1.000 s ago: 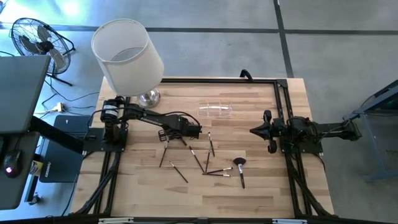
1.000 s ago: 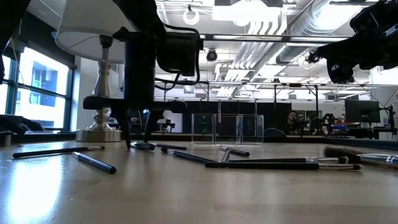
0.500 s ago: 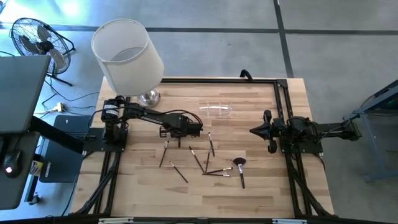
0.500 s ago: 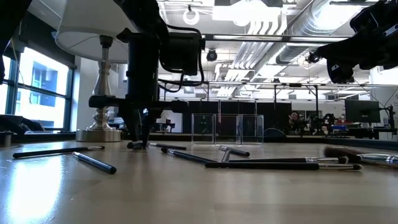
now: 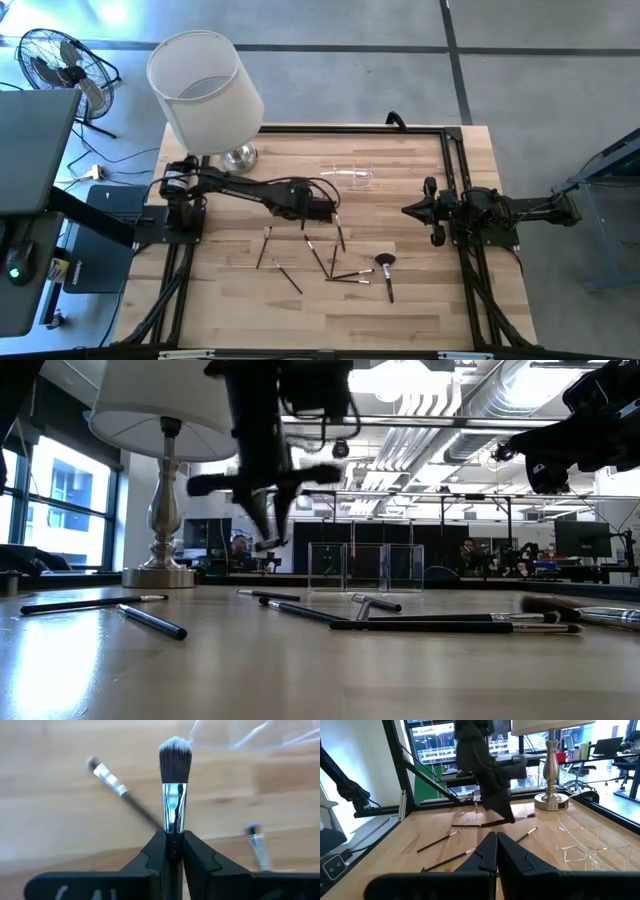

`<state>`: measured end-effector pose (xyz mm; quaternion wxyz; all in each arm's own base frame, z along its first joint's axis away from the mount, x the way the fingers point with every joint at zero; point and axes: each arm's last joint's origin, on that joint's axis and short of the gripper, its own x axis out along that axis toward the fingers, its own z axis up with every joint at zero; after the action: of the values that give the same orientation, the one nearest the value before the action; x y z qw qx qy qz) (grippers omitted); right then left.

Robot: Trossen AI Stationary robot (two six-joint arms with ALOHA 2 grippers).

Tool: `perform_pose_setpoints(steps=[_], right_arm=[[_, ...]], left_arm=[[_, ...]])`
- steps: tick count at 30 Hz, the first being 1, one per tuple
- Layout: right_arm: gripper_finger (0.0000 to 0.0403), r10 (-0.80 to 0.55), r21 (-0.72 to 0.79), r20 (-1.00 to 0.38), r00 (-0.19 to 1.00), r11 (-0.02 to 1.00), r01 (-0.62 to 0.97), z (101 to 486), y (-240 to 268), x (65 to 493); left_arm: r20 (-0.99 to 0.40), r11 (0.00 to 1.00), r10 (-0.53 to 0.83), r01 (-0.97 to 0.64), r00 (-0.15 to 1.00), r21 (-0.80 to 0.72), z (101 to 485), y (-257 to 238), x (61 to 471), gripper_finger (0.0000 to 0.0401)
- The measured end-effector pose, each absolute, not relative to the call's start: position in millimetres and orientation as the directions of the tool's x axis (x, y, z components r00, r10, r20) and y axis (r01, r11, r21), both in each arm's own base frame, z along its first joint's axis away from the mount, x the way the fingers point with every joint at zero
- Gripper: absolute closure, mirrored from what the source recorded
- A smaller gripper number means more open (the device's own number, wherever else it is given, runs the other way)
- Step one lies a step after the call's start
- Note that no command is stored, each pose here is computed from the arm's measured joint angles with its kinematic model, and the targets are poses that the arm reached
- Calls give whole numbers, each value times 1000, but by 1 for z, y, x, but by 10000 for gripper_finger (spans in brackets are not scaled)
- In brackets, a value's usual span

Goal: Put items in baskets/containers
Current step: Put the foundation brush into the transparent organizer

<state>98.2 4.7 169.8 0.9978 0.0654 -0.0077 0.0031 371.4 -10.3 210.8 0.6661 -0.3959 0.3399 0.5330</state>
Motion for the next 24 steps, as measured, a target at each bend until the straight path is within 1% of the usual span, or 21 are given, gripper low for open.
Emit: perform_pose_setpoints(steps=[2, 6, 10, 14, 16, 19, 22, 24], right_arm=[[402, 5, 130, 16, 1000, 991, -7, 170, 5, 98], [402, 5, 130, 16, 1000, 991, -7, 170, 5, 98], [402, 5, 130, 16, 1000, 991, -7, 170, 5, 98], [402, 5, 130, 16, 1000, 991, -7, 170, 5, 98], [402, 5, 130, 15, 1000, 991, -7, 170, 5, 98], [402, 5, 130, 15, 1000, 991, -7, 170, 5, 98], [402, 5, 130, 15, 1000, 991, -7, 170, 5, 98], [402, 5, 130, 15, 1000, 991, -7, 170, 5, 98]], left_arm=[[-826, 154, 517, -973, 226, -171, 220, -16, 374, 364], [-665, 217, 681, -952, 306, -216, 234, -25, 382, 364], [-515, 283, 781, -935, 354, -213, 241, -26, 391, 364], [-417, 296, 840, -937, 347, -185, 247, -18, 397, 364], [-396, 289, 856, -943, 332, -165, 248, -10, 399, 364], [-404, 287, 856, -946, 323, -148, 249, 6, 402, 364], [-400, 306, 848, -938, 347, -165, 249, 21, 408, 364], [-377, 345, 842, -922, 386, -175, 244, 29, 413, 364]])
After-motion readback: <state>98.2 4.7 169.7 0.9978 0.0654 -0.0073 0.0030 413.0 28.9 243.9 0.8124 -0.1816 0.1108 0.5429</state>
